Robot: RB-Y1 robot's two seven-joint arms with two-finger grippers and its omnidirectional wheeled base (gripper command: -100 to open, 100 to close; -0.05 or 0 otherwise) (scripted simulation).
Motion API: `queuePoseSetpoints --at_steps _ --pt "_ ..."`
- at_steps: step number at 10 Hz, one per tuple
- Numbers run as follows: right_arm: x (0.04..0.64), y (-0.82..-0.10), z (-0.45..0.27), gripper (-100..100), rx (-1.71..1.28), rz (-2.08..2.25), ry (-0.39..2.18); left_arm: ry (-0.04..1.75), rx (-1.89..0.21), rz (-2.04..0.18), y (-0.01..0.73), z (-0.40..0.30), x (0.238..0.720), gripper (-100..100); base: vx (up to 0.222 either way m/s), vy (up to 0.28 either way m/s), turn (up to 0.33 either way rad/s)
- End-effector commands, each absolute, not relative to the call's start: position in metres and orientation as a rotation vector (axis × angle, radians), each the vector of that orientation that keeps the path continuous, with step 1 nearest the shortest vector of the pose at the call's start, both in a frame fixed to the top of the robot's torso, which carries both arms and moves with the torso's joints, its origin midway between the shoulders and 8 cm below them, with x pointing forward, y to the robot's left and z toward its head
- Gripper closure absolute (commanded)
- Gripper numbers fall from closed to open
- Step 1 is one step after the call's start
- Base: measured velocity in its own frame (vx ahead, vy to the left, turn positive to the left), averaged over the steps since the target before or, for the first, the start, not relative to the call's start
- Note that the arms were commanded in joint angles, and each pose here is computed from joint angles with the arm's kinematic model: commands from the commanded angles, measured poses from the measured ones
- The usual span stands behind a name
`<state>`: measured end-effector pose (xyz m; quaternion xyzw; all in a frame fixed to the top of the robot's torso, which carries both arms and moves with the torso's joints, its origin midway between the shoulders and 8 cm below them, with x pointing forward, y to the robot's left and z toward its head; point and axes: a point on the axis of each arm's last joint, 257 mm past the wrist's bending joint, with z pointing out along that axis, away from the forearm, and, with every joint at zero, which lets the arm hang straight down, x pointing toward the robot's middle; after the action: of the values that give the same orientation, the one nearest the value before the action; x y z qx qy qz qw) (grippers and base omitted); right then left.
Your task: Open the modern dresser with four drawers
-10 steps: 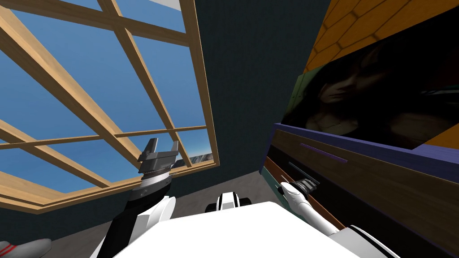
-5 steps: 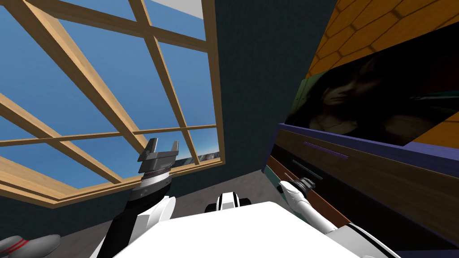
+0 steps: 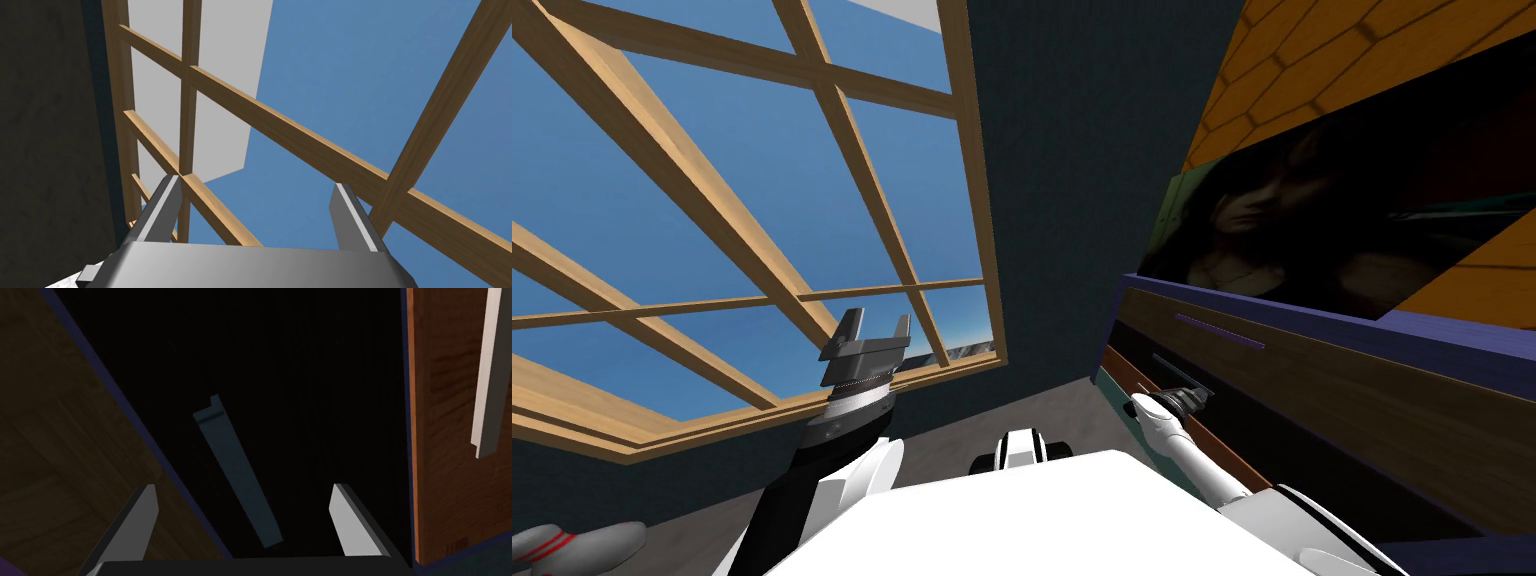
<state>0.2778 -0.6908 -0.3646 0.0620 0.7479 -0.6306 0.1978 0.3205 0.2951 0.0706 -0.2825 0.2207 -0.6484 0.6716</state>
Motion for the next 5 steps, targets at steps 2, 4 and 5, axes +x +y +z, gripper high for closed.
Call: queuePoseSetpoints --at_steps 2,4,5 --pt "0.303 -0.687 -0.353 -100 0.302 -1.654 2.030 0.497 -0.636 -1.460 0.295 0.071 0.320 0 -0.035 -0.123 -0.008" --pt "0.315 -0.685 -0.347 -100 0.356 -1.605 1.999 0.497 -0.636 -1.460 0.295 0.071 0.321 0 -0.048 -0.101 -0.006" --pt "0.311 -0.685 -0.349 -100 0.339 -1.620 2.009 0.497 -0.636 -1.460 0.295 0.071 0.321 0 -0.018 -0.038 0.000"
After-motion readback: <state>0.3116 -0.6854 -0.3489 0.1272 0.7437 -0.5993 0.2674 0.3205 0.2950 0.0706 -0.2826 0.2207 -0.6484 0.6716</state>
